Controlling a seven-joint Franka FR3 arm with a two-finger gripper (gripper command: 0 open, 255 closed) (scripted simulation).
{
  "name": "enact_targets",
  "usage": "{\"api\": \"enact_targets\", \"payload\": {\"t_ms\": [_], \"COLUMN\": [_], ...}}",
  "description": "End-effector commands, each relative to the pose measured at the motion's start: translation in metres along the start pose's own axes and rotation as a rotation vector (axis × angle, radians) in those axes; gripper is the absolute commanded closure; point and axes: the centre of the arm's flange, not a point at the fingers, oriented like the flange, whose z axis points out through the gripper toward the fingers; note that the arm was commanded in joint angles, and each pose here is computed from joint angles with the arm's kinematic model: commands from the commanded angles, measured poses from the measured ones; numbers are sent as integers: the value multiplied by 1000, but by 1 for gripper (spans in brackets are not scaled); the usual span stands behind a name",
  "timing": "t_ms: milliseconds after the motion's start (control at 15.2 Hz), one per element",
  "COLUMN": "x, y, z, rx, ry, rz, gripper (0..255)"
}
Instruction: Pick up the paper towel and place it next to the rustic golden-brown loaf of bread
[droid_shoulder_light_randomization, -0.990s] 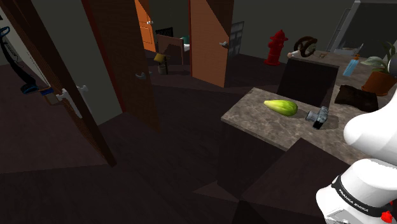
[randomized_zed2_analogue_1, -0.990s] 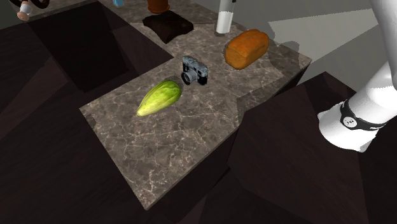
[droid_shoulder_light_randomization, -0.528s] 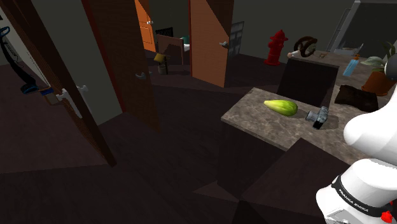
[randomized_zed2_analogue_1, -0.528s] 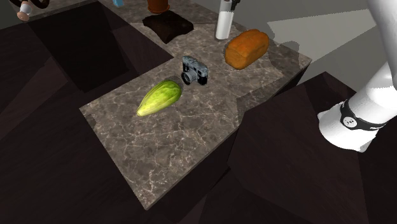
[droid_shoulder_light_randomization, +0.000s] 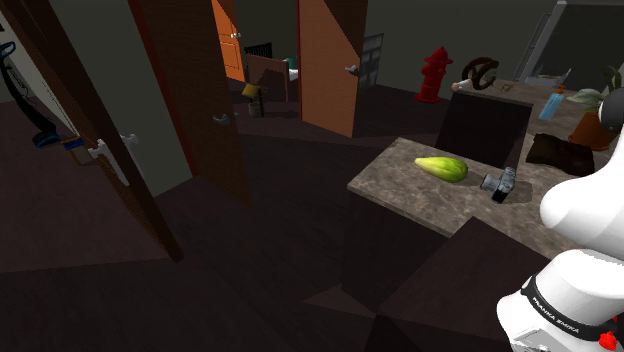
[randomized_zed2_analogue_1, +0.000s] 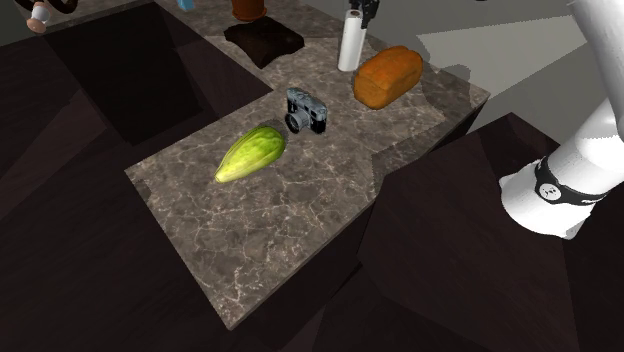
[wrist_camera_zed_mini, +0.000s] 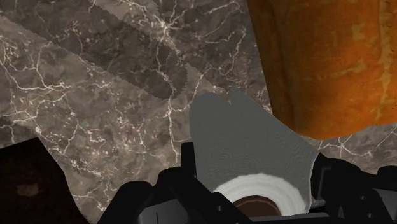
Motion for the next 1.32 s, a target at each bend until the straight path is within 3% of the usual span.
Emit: {"api": "enact_targets", "payload": {"t_ms": [0,330,792,858,1188,1254], "x": [-1,-2,-2,-2,-2,-2], "y": [-1,-2,-2,-2,-2,-2], "z": [11,37,37,37,37,24], "rx": [0,0,0,0,0,0], "ry": [0,0,0,0,0,0], "rz": [0,0,0,0,0,0], "gripper": [255,255,255,0,0,0]}}
